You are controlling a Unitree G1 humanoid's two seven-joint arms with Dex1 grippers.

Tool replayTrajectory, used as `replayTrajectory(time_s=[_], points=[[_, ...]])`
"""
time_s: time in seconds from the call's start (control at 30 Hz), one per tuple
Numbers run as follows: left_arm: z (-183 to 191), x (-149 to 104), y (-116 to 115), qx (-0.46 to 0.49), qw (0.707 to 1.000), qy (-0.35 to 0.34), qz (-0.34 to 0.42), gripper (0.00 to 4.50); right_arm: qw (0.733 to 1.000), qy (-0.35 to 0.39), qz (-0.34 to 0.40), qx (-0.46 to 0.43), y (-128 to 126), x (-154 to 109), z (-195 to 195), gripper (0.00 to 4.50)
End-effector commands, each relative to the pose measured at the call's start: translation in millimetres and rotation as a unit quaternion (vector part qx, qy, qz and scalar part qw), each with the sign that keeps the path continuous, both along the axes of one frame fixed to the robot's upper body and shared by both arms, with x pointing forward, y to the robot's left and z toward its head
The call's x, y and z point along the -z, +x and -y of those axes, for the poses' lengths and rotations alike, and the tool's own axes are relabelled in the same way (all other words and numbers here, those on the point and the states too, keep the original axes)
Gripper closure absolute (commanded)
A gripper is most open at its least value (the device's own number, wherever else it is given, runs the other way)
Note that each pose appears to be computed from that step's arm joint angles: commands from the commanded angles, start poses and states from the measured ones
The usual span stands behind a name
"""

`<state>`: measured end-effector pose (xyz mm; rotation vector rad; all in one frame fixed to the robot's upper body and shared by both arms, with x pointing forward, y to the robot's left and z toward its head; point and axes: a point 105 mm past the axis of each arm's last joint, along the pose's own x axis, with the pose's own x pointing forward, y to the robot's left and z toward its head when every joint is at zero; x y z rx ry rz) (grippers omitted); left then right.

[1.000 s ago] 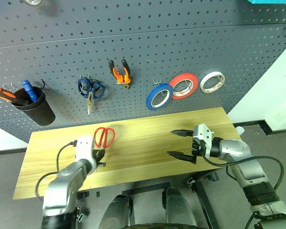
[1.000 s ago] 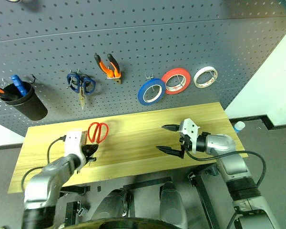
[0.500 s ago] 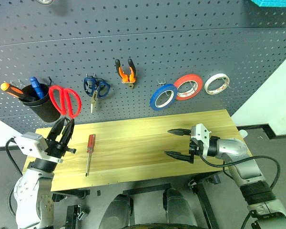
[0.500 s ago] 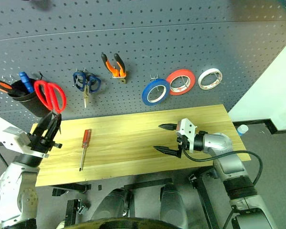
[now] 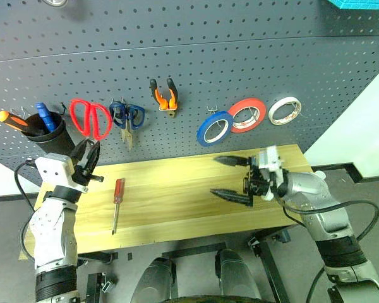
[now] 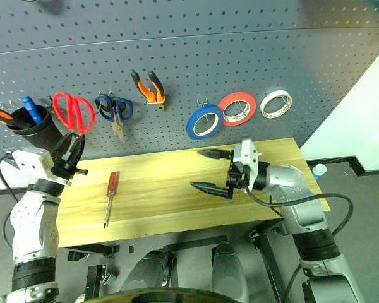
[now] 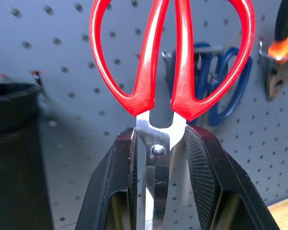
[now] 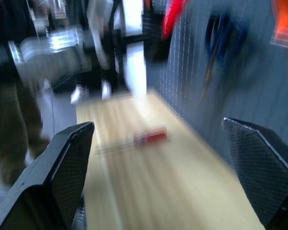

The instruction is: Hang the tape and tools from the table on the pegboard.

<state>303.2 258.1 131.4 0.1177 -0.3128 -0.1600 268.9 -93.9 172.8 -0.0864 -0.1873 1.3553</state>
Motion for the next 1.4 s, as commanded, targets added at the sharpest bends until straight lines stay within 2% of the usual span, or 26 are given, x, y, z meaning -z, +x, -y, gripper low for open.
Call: replayTrajectory(time_s=[0.03,0.17,0.4,0.53,0.6,0.7,0.83,0.93,1.03,1.13,1.2,1.27,1.3,1.4], points=[[3,-11,4,0.005,1.0,0.015,0.024,3.42,0.998,0.042,0.033,-0.02,-9,-32,-9,0.0],[11,-10,10,0.02,0.999,0.019,0.023,3.42,0.997,0.051,0.043,-0.033,-13,-44,-17,0.0],[13,-7,17,0.012,0.999,0.026,0.019,3.42,0.997,0.052,0.05,-0.042,-15,-48,-21,0.0],[13,-4,20,0.018,1.0,-0.001,0.01,3.42,0.997,0.051,0.05,-0.041,-15,-48,-21,0.0],[11,-3,21,0.016,1.0,-0.012,0.008,2.69,0.997,0.051,0.05,-0.04,-14,-48,-20,0.0],[9,-4,22,0.013,1.0,-0.01,0.008,1.87,0.997,0.05,0.05,-0.038,-14,-48,-20,0.0],[7,-2,16,0.007,1.0,0.005,0.0,0.56,0.997,0.044,0.051,-0.033,-13,-45,-19,0.0],[8,-2,4,0.027,0.999,-0.018,-0.012,0.56,0.998,0.031,0.052,-0.026,-11,-40,-16,0.0],[11,19,-21,0.066,0.993,-0.041,-0.087,0.56,0.999,0.006,0.051,-0.009,-6,-30,-9,0.0],[-4,55,-37,0.03,0.977,-0.034,-0.206,0.56,0.998,-0.045,0.051,0.008,1,-13,-3,0.0],[-23,86,-43,-0.037,0.952,-0.026,-0.303,0.56,0.995,-0.082,0.056,0.018,6,0,0,0.0],[-43,106,-49,-0.107,0.924,-0.008,-0.366,0.19,0.993,-0.102,0.059,0.019,9,9,1,0.0],[-46,109,-50,-0.119,0.918,-0.018,-0.378,0.04,0.992,-0.106,0.059,0.018,10,12,0,0.0],[-52,139,-53,-0.17,0.863,-0.063,-0.471,0.04,0.992,-0.11,0.058,0.013,10,18,-3,0.0]])
